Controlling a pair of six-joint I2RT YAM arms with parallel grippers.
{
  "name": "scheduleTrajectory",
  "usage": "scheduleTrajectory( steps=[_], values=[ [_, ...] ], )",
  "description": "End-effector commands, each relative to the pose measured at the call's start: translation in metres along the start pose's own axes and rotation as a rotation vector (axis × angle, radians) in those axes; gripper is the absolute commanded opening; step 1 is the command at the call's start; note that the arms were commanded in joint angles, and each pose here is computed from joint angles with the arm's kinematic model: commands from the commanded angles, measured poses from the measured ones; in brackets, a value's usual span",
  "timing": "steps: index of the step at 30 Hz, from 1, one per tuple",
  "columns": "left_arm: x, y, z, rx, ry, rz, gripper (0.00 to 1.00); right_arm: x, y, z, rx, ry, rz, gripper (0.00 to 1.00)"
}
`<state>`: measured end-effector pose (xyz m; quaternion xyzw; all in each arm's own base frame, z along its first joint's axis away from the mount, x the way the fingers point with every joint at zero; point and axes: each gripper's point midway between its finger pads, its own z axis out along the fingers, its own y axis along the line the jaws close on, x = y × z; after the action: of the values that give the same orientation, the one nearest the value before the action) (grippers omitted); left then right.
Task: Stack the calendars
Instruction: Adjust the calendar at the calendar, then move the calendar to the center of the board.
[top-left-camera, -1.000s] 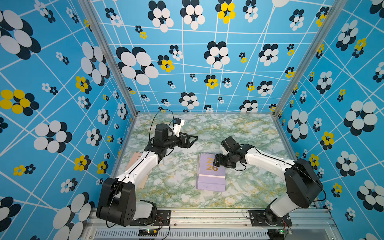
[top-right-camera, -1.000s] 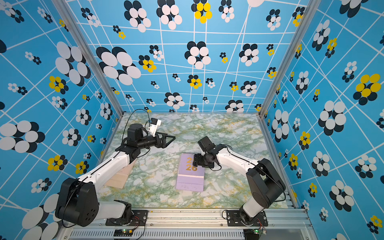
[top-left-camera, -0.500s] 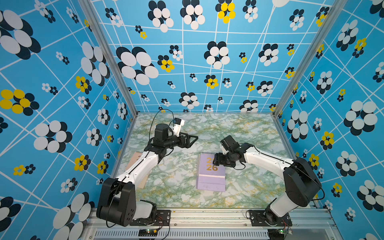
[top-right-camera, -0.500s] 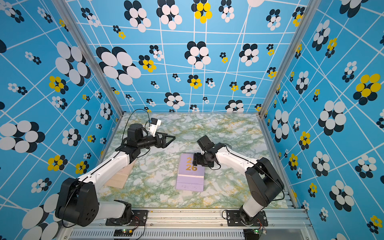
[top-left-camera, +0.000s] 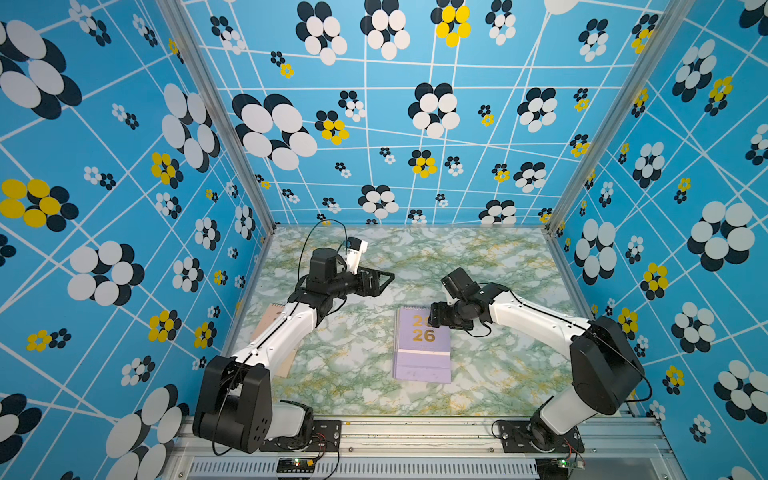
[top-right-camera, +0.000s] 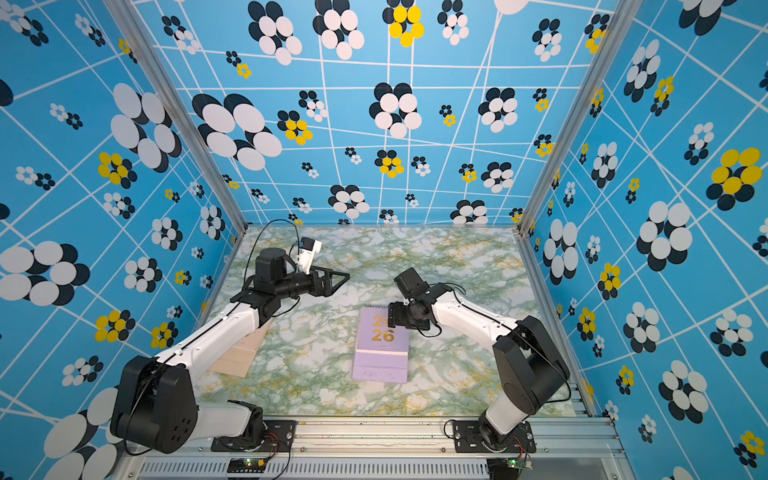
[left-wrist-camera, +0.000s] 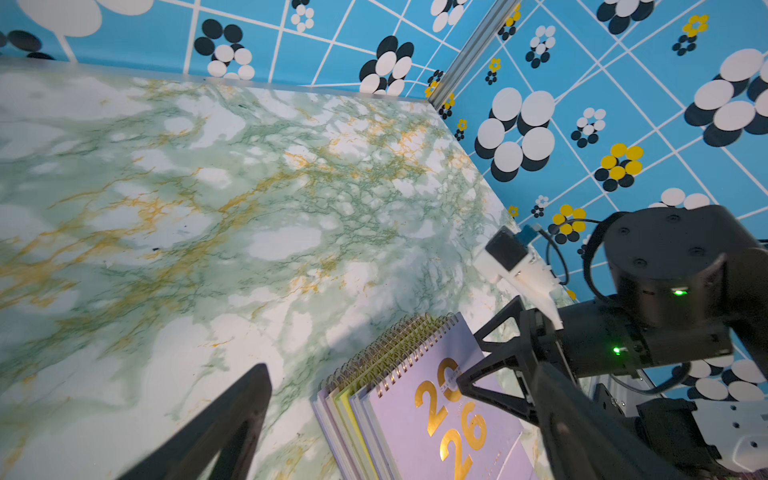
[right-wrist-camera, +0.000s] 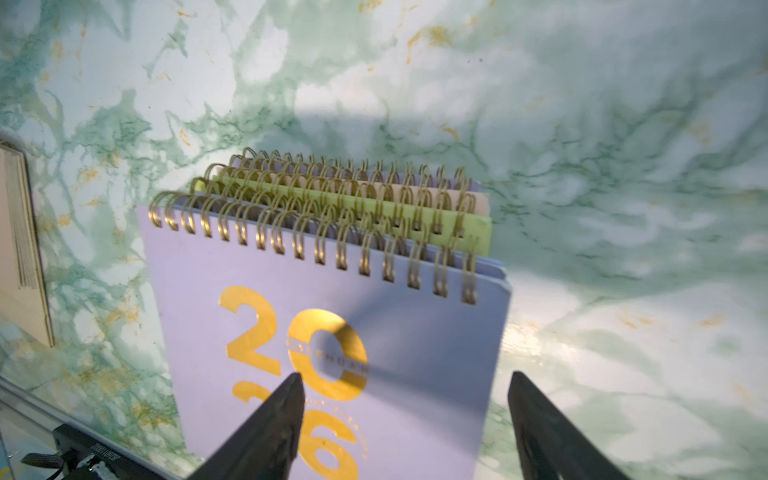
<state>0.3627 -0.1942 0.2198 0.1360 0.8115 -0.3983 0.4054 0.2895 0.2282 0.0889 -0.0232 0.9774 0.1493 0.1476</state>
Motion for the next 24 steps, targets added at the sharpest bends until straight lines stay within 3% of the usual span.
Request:
scheduleTrajectory(
  steps=[1, 7, 13, 15, 21, 24],
  values=[
    [-0.024, 0.024, -0.022, -0.145, -0.065, -0.019, 1.0, -0.029, 0.006, -0.04, 0.013, -0.116, -0.055, 0.8],
    [-0.034, 0.073, -0.078, -0.367, -0.169, -0.192, 1.0, -0.052, 0.055, -0.054, -0.096, -0.174, -0.139, 0.88],
    [-0.008, 0.11, -0.14, -0.64, -0.141, -0.34, 1.0, -0.07, 0.133, -0.049, -0.245, -0.199, -0.224, 0.94],
    [-0.001, 0.12, -0.16, -0.692, -0.145, -0.404, 1.0, -0.072, 0.158, -0.044, -0.302, -0.187, -0.244, 0.99],
    [0.024, 0.155, -0.222, -0.807, -0.158, -0.689, 1.0, -0.074, 0.215, -0.039, -0.436, -0.17, -0.295, 0.99],
    [0.039, 0.164, -0.237, -0.869, -0.118, -0.739, 0.99, -0.073, 0.229, -0.034, -0.491, -0.151, -0.298, 0.99]
  ],
)
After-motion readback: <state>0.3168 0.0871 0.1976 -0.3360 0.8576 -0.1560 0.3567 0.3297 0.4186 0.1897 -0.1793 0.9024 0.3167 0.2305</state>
